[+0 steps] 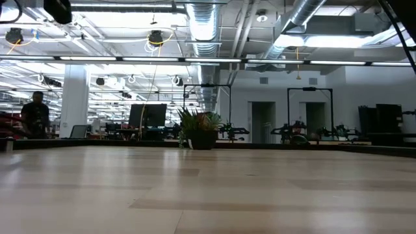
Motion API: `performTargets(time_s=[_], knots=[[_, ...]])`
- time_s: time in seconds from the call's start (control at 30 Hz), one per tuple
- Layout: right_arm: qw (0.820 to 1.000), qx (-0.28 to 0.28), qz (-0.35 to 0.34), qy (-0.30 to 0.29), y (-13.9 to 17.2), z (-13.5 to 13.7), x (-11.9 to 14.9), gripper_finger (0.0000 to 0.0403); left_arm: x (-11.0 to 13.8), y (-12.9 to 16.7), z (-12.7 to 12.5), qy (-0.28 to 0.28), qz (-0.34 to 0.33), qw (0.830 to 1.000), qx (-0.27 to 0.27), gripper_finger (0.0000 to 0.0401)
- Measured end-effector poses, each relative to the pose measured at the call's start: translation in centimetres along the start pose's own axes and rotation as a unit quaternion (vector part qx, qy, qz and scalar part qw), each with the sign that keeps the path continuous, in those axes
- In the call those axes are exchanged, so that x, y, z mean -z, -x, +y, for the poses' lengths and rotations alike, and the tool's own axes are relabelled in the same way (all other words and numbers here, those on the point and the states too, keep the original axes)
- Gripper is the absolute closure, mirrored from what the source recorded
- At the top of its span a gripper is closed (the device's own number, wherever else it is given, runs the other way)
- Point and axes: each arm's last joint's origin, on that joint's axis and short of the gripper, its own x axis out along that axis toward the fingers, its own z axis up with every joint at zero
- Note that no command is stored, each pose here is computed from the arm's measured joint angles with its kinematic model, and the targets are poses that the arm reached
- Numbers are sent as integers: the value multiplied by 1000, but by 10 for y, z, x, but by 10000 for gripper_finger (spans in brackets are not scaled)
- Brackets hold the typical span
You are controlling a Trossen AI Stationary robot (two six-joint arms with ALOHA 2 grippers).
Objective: Pick and place USB-C Cables
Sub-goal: Put the black charger cable into the gray bin
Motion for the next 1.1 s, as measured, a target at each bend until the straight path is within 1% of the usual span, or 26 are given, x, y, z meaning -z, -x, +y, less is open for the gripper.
performTargets(time_s=[0.1, 0.27, 0.4, 0.53, 0.67, 0.87, 0.97, 1.1], knots=[[1000, -2, -4, 2, 0, 1, -1, 142, 0, -5, -2, 0, -7, 1000, -4, 371], [1000, -2, -3, 6, 0, 1, -1, 142, 6, -12, -4, -14, 3, 1000, -6, 371], [1000, -10, -2, 6, 0, 1, 0, 142, 9, -17, -5, -14, 5, 1000, -14, 371], [1000, -10, -2, 6, 0, 1, 0, 142, 9, -22, -6, -14, -5, 1000, -10, 371], [1000, -10, -2, 6, 0, 1, 0, 142, 13, -27, -5, -22, -1, 1000, -21, 371], [1000, -10, -1, 6, 0, 1, 0, 142, 23, -36, -4, -12, 20, 999, -28, 371], [1000, -9, 5, 4, 0, 1, 1, 143, 22, -39, -3, -15, 8, 999, -34, 371], [1000, -6, 18, -6, 0, 1, 4, 158, 21, -40, -3, -24, 0, 999, -38, 371]])
